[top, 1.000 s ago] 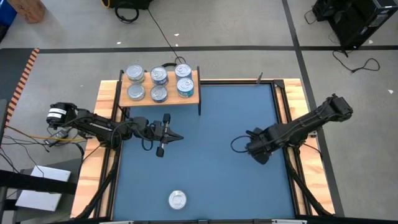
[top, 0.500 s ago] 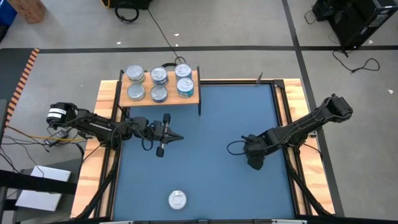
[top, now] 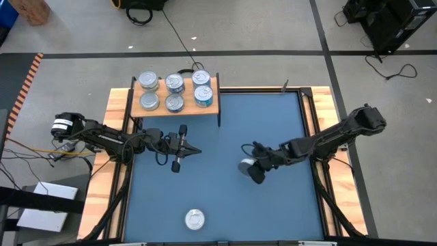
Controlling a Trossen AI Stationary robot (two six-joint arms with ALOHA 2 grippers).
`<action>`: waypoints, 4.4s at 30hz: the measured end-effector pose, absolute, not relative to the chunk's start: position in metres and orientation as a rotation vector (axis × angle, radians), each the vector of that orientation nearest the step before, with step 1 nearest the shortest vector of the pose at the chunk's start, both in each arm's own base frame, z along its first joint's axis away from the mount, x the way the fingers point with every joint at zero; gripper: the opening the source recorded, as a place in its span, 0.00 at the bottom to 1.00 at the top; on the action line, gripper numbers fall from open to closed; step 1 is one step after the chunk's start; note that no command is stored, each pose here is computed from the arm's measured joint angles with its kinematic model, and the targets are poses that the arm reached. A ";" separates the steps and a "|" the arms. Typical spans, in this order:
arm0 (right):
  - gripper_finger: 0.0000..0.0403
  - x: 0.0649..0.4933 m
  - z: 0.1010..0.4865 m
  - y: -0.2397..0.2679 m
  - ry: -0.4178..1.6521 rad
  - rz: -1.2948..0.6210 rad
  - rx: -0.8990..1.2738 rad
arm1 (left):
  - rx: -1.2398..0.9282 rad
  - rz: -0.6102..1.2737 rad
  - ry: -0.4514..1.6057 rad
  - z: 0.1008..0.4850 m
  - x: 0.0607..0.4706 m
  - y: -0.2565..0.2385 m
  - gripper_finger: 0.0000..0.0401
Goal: Stack canned seafood by type on shelf
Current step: Stack the green white tuna can on top of the green white tuna can on the shelf
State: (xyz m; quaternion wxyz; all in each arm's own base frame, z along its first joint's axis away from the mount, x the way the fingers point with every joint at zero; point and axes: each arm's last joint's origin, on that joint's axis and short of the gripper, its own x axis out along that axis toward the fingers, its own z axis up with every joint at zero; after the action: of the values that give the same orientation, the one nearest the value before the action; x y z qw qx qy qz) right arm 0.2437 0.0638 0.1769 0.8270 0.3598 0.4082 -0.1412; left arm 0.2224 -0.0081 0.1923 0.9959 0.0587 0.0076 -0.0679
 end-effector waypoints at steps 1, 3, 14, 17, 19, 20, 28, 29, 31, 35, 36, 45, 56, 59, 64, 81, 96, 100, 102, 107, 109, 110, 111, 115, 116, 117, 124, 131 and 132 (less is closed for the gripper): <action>0.34 0.245 0.172 0.061 0.854 -0.315 0.769 | 0.118 -0.136 0.015 0.192 0.222 -0.008 0.01; 0.34 0.252 0.161 0.057 0.838 -0.341 0.775 | 0.118 -0.136 0.015 0.192 0.222 -0.008 0.01; 0.34 0.322 0.138 0.035 0.615 -0.273 0.820 | 0.119 -0.136 0.010 0.193 0.222 -0.008 0.01; 0.34 0.341 0.135 0.029 0.601 -0.286 0.825 | 0.123 -0.136 0.010 0.193 0.222 -0.008 0.01; 0.34 0.354 0.130 0.027 0.609 -0.291 0.817 | 0.124 -0.136 0.011 0.193 0.222 -0.008 0.01; 0.34 0.361 0.130 0.026 0.607 -0.285 0.811 | 0.124 -0.136 0.013 0.192 0.222 -0.008 0.01; 0.50 0.400 0.125 0.024 0.611 -0.251 0.745 | 0.127 -0.137 0.019 0.192 0.222 -0.008 0.01; 0.52 0.402 0.127 0.023 0.619 -0.262 0.740 | 0.127 -0.137 0.018 0.192 0.222 -0.008 0.01; 0.55 0.404 0.130 0.021 0.643 -0.296 0.720 | 0.127 -0.137 0.019 0.192 0.222 -0.008 0.01; 0.60 0.403 0.137 0.019 0.704 -0.343 0.644 | 0.126 -0.139 0.018 0.192 0.222 -0.008 0.01; 0.61 0.403 0.139 0.019 0.717 -0.348 0.622 | 0.127 -0.147 0.018 0.192 0.222 -0.009 0.01; 0.65 0.403 0.157 0.027 0.795 -0.266 0.409 | 0.176 -0.228 0.079 0.185 0.221 -0.021 0.01; 0.63 0.393 0.152 0.030 0.932 -0.234 0.271 | 0.189 -0.245 0.194 0.174 0.217 -0.038 0.01; 0.60 0.392 0.152 0.037 0.940 -0.192 0.193 | 0.193 -0.267 0.210 0.172 0.216 -0.042 0.01; 0.48 0.390 0.152 0.054 0.949 -0.100 0.067 | 0.205 -0.266 0.236 0.170 0.214 -0.050 0.01; 0.04 0.371 0.187 0.094 0.868 -0.060 -0.127 | 0.126 -0.129 0.292 0.150 0.199 -0.047 0.01; 0.02 0.378 0.146 0.099 0.944 0.026 -0.095 | 0.103 -0.129 0.306 0.141 0.196 -0.046 0.00; 0.02 0.387 0.136 0.094 0.912 0.026 -0.093 | 0.090 -0.134 0.315 0.139 0.198 -0.047 0.01; 0.02 0.390 0.133 0.091 0.898 0.023 -0.105 | 0.081 -0.139 0.322 0.139 0.199 -0.047 0.01; 0.04 0.391 0.138 0.083 0.884 0.002 -0.119 | 0.075 -0.139 0.312 0.143 0.202 -0.048 0.01; 0.04 0.391 0.143 0.082 0.872 -0.002 -0.118 | 0.046 -0.135 0.305 0.144 0.203 -0.049 0.01; 0.04 0.392 0.145 0.081 0.864 -0.002 -0.116 | 0.027 -0.133 0.301 0.145 0.204 -0.049 0.01; 0.03 0.392 0.146 0.082 0.855 -0.002 -0.113 | 0.013 -0.131 0.295 0.146 0.204 -0.049 0.01; 0.02 0.392 0.147 0.081 0.849 -0.009 -0.098 | -0.002 -0.129 0.290 0.146 0.204 -0.049 0.01; 0.02 0.392 0.147 0.080 0.853 -0.004 -0.089 | 0.003 -0.130 0.289 0.146 0.204 -0.049 0.01; 0.02 0.392 0.147 0.080 0.857 0.006 -0.079 | 0.015 -0.132 0.289 0.146 0.204 -0.049 0.01; 0.02 0.392 0.147 0.082 0.868 0.091 -0.050 | 0.052 -0.137 0.297 0.148 0.207 -0.050 0.01; 0.01 0.394 0.149 0.084 0.835 0.096 -0.040 | 0.168 -0.165 0.391 0.157 0.218 -0.057 0.01; 0.01 0.395 0.149 0.084 0.827 0.096 -0.039 | 0.183 -0.170 0.402 0.159 0.220 -0.059 0.01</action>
State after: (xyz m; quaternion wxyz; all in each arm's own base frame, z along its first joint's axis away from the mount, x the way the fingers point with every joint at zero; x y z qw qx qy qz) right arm 0.3947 0.0839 0.1492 0.9144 -0.0191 0.4016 0.0466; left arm 0.2199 -0.0588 0.1589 0.9721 0.0909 0.1993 -0.0840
